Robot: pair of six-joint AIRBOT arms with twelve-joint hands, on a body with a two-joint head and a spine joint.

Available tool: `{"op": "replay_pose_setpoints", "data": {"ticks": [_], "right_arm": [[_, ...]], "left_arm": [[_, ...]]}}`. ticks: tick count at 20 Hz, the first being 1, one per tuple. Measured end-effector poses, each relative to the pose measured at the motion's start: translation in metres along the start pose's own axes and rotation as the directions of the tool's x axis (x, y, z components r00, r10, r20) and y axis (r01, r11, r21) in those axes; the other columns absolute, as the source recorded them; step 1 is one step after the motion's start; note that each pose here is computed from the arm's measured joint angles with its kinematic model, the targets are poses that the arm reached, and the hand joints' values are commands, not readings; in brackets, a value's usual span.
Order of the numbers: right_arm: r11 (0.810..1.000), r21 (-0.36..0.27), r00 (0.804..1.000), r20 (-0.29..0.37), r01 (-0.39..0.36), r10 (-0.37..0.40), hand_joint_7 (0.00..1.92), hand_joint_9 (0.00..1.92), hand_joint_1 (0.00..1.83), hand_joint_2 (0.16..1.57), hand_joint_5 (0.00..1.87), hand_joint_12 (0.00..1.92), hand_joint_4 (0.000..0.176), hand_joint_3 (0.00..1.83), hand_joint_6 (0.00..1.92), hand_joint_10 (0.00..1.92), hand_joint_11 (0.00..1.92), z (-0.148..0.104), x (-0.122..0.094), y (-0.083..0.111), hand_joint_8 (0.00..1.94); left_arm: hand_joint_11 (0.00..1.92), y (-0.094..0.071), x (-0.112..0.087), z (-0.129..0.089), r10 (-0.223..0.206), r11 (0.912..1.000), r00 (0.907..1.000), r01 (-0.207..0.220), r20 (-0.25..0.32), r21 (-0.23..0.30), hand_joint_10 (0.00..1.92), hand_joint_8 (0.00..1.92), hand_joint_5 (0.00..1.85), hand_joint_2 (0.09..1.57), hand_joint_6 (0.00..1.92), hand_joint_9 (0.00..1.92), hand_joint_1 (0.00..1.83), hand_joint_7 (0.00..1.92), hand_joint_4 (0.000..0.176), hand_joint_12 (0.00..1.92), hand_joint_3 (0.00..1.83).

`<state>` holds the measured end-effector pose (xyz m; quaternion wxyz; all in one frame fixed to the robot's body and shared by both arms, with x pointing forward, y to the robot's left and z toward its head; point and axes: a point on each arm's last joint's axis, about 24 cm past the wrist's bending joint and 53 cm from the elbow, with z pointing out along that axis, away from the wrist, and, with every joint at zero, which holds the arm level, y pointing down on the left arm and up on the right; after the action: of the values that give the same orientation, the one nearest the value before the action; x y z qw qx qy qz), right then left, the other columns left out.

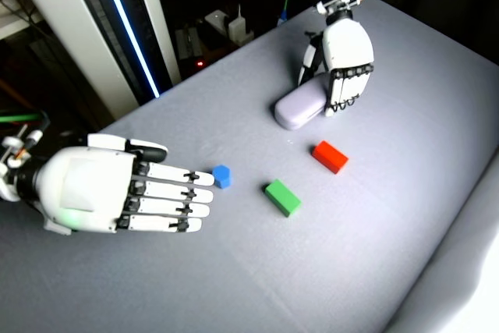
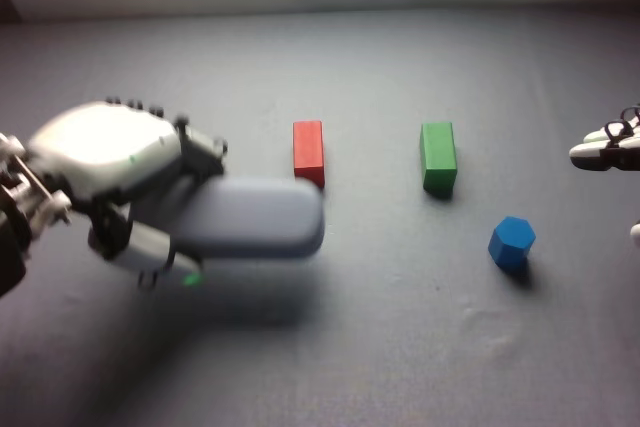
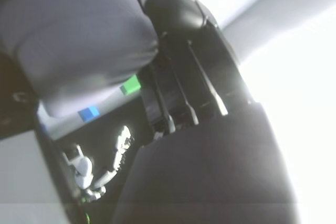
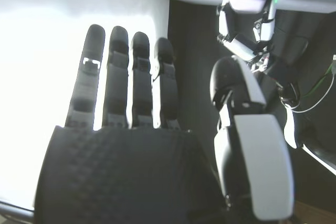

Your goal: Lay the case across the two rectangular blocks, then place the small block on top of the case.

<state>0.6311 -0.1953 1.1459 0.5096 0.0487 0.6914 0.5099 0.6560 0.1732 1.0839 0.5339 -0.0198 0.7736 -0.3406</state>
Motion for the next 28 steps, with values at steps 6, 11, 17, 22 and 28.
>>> {"op": "replay_pose_setpoints", "data": {"ticks": [6, 11, 17, 22, 28], "right_arm": [[1.000, -0.001, 1.000, 0.002, 0.000, 0.000, 0.42, 0.37, 0.54, 1.31, 0.46, 0.81, 0.000, 0.00, 0.00, 0.00, 0.05, 0.000, -0.001, 0.000, 0.00], [1.000, -0.002, 1.000, 0.002, 0.000, 0.000, 0.44, 0.39, 0.60, 1.30, 0.50, 0.89, 0.000, 0.00, 0.00, 0.00, 0.02, 0.001, -0.001, -0.001, 0.00], [1.000, -0.008, 1.000, -0.001, -0.005, 0.005, 0.44, 0.40, 0.55, 1.31, 0.50, 0.91, 0.000, 0.00, 0.01, 0.01, 0.05, 0.004, 0.003, -0.001, 0.01], [1.000, -0.007, 1.000, -0.006, -0.005, 0.005, 0.44, 0.41, 0.51, 1.32, 0.47, 0.84, 0.000, 0.00, 0.00, 0.00, 0.08, 0.005, 0.005, -0.002, 0.00], [1.000, -0.011, 1.000, -0.003, -0.006, 0.006, 0.49, 0.45, 0.55, 1.31, 0.50, 0.89, 0.000, 0.00, 0.00, 0.00, 0.11, 0.006, 0.004, -0.001, 0.00]], "left_arm": [[0.82, -0.060, -0.053, 0.023, -0.063, 0.9844, 0.9793, 0.029, 0.193, 0.174, 0.90, 0.87, 0.93, 1.09, 0.98, 1.02, 1.25, 1.12, 0.000, 1.48, 0.00], [0.77, -0.085, -0.057, 0.077, -0.092, 0.9783, 0.9797, 0.056, 0.178, 0.199, 1.05, 0.78, 0.97, 1.07, 0.88, 0.98, 1.36, 1.12, 0.000, 1.19, 0.01], [0.82, -0.078, -0.024, 0.114, -0.145, 0.9820, 0.9853, 0.132, 0.090, 0.135, 1.14, 0.73, 1.01, 1.07, 0.80, 0.99, 1.39, 1.12, 0.000, 1.17, 0.00], [0.78, -0.076, -0.017, 0.123, -0.154, 0.9826, 0.9859, 0.146, 0.065, 0.115, 1.09, 1.11, 1.08, 1.08, 0.63, 0.92, 1.27, 1.04, 0.000, 1.53, 0.00], [0.69, -0.075, -0.014, 0.123, -0.156, 0.9827, 0.9862, 0.149, 0.056, 0.110, 1.11, 0.98, 0.89, 1.11, 0.87, 0.97, 1.36, 1.03, 0.000, 1.23, 0.00]]}}
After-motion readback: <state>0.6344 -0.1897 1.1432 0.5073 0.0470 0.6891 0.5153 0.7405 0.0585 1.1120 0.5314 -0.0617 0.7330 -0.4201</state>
